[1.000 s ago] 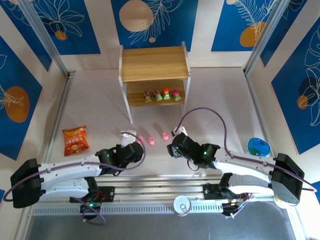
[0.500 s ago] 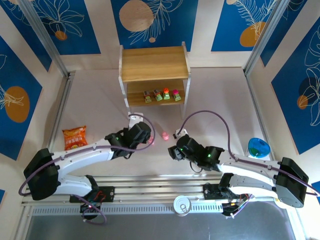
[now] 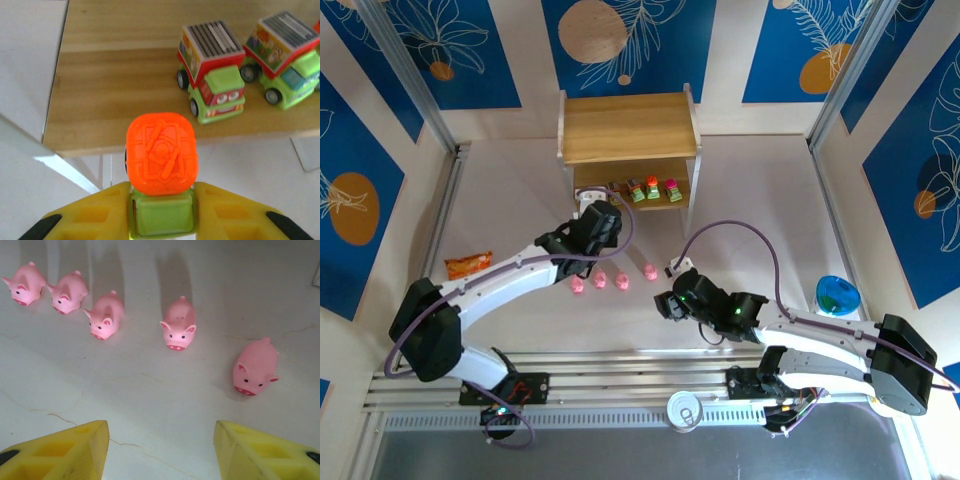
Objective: Place and organize the plastic toys onto the shelf
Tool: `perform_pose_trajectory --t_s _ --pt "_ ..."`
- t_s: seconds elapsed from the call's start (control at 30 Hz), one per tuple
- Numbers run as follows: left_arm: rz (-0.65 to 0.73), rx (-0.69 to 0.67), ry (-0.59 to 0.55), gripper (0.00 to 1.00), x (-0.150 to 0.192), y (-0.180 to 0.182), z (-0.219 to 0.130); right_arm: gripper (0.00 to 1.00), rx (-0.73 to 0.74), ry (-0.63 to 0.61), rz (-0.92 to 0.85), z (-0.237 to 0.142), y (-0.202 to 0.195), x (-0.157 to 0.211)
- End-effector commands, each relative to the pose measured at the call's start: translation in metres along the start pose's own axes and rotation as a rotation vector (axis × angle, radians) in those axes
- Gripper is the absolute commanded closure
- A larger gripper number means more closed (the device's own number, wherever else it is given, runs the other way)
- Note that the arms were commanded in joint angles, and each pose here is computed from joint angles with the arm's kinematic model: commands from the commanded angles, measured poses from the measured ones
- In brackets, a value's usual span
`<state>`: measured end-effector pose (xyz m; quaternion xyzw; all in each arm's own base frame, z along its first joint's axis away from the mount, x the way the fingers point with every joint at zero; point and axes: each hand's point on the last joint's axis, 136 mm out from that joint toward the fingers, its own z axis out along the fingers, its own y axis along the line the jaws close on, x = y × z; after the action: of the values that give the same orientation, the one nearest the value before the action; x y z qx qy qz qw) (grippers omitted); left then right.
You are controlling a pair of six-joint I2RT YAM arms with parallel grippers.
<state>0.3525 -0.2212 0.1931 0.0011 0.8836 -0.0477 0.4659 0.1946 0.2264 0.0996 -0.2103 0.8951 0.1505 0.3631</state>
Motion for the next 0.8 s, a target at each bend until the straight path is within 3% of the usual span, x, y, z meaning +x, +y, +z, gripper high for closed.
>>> perform_pose_trajectory --t_s 0.0,0.6,0.77 --pt "0.002 0.007 -0.02 0.7 -0.019 -0.003 0.005 0.42 -0.024 -0.003 -0.013 0.001 0.005 -0.004" --pt "-0.032 -0.048 -0.005 0.69 -0.043 0.01 0.044 0.42 -0.033 -0.008 -0.011 0.001 0.007 -0.006" --pt "-0.027 -0.053 0.01 0.69 -0.045 0.009 0.054 0.33 -0.031 -0.005 -0.007 0.001 0.006 -0.006"
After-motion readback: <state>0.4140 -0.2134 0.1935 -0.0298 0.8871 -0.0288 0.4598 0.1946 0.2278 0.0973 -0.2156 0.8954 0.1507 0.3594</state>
